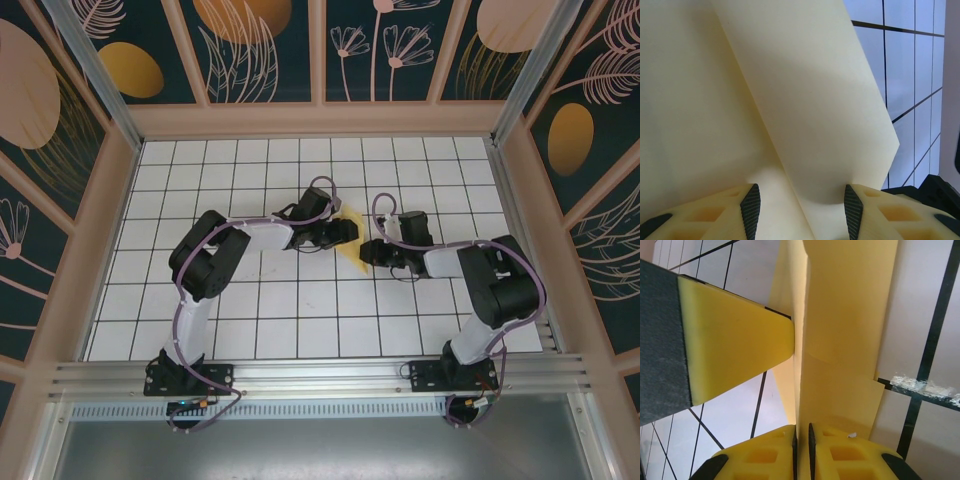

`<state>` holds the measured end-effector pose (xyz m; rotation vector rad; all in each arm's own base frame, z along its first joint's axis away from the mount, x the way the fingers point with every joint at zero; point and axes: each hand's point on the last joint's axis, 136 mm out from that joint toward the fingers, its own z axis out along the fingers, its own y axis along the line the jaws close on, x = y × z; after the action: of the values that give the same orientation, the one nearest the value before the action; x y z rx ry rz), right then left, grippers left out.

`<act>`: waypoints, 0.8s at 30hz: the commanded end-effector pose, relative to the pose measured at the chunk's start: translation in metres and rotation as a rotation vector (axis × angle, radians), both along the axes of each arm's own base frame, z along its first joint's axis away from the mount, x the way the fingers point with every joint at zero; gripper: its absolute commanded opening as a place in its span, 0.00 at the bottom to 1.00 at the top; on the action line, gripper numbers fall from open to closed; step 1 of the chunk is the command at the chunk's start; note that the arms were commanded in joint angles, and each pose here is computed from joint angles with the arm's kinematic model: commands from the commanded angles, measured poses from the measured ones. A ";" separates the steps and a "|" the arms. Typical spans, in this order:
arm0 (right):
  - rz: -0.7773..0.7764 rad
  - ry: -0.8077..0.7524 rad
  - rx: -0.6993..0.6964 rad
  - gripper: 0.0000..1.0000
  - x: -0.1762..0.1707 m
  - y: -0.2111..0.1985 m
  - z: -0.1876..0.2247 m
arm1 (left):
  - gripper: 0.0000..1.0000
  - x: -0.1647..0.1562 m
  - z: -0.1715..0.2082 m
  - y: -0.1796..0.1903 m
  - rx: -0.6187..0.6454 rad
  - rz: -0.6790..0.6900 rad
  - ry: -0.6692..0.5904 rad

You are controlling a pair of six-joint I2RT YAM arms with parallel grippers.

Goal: Fold a paper plane with a square sheet of paper (fold left side to right side)
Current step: Fourth fold the wing at the center of the table.

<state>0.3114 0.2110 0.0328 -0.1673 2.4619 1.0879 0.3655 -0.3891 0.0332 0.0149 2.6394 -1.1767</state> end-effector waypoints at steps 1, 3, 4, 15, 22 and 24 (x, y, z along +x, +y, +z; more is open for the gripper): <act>0.024 0.005 0.017 0.18 0.003 0.003 0.001 | 0.51 -0.012 -0.049 0.017 0.131 0.028 0.087; 0.025 0.007 0.020 0.19 0.004 0.003 0.001 | 0.51 -0.011 -0.050 0.018 0.138 0.033 0.088; 0.023 0.004 0.022 0.19 0.004 0.003 0.002 | 0.51 -0.011 -0.051 0.019 0.143 0.033 0.087; 0.019 -0.040 0.034 0.31 0.007 0.000 0.018 | 0.51 -0.010 -0.052 0.021 0.157 0.042 0.091; -0.006 -0.077 0.103 0.38 0.012 -0.015 0.039 | 0.51 -0.011 -0.052 0.021 0.158 0.041 0.090; -0.028 -0.085 0.125 0.39 0.017 -0.022 0.045 | 0.51 -0.011 -0.051 0.021 0.158 0.040 0.089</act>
<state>0.3262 0.1925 0.0600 -0.1230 2.3779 1.1358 0.3663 -0.3891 0.0320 0.0060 2.6523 -1.1505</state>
